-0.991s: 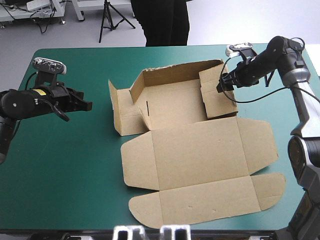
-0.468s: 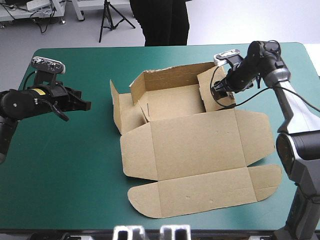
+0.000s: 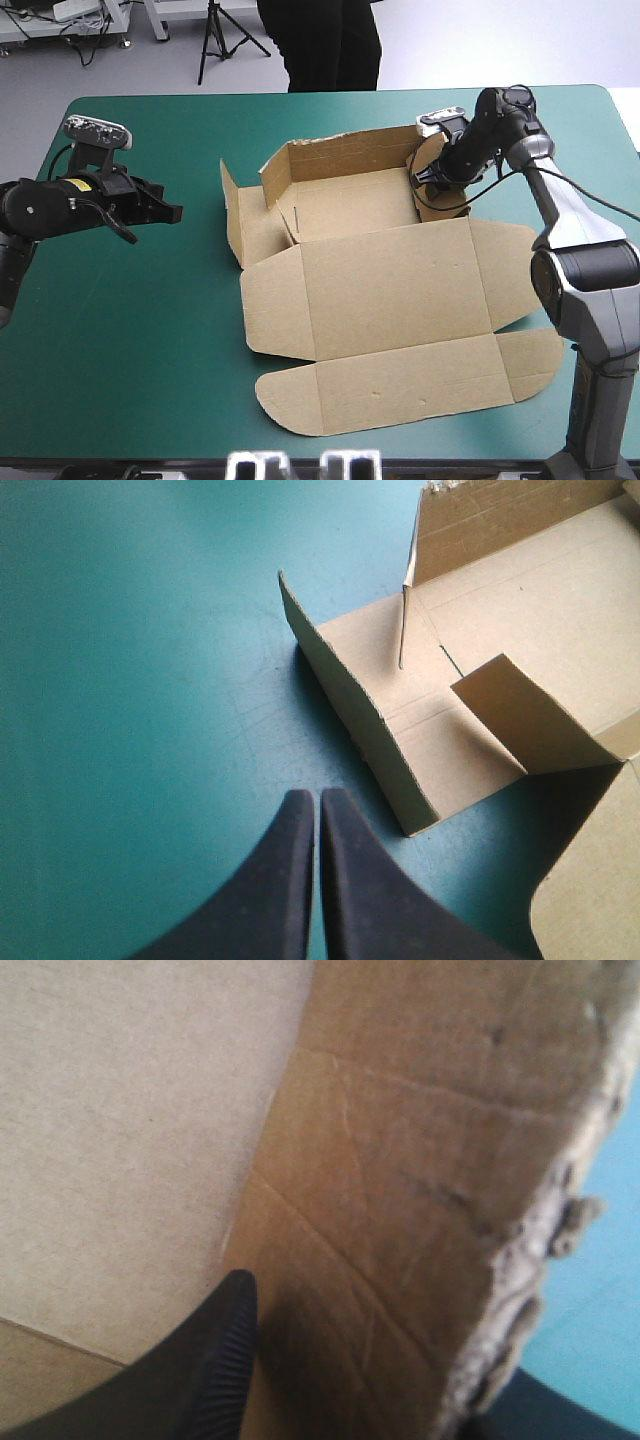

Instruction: Fold the box

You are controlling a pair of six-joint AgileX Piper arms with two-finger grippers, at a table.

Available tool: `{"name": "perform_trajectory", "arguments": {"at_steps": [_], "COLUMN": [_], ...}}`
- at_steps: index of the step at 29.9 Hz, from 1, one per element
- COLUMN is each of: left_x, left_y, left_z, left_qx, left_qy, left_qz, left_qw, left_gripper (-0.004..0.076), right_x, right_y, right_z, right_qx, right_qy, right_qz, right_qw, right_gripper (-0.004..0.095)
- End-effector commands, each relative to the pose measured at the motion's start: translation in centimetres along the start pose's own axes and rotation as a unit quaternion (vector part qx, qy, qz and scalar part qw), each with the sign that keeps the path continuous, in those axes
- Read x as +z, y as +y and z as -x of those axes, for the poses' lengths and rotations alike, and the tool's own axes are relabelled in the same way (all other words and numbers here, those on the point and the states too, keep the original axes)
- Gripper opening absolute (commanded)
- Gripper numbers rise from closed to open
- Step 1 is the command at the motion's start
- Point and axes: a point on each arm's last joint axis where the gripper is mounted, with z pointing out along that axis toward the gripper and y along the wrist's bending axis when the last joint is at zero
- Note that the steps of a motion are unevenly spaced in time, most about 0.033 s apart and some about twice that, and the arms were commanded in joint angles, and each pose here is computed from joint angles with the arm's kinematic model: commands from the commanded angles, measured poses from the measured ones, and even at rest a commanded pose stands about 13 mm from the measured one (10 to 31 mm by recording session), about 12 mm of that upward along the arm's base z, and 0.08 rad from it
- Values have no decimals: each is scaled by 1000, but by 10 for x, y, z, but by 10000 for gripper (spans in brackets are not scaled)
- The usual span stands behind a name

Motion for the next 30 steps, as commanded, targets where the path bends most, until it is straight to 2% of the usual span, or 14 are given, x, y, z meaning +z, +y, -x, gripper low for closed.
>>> {"name": "perform_trajectory", "arguments": {"at_steps": [1,3,4,11,18,24,30], "left_x": [-16,-16,-16,-16,-18,-18,-2], "left_y": [-3,-3,-3,-2,2,11,52], "left_z": [12,12,12,13,22,26,22], "left_qx": [-10,-10,-10,-16,-16,-21,-86], "left_qy": [-52,-52,-52,-60,-111,-131,-127], "left_qz": [5,5,5,10,30,76,147], "left_qw": [999,999,999,998,993,988,977], "left_gripper": [9,9,9,10,9,10,10], "right_x": [-30,-31,-33,-90,-190,-254,-290], "right_y": [5,6,6,15,17,1,4], "right_z": [2,2,2,-4,-32,-71,-96], "right_qx": [-23,-34,-35,-52,-51,-20,-9], "right_qy": [-27,-28,-30,-86,-222,-282,-319], "right_qz": [-4,-3,-3,-19,12,-49,-81], "right_qw": [999,999,999,995,974,958,944], "right_gripper": [172,20,-14,-18,-18,-18,-18]}}
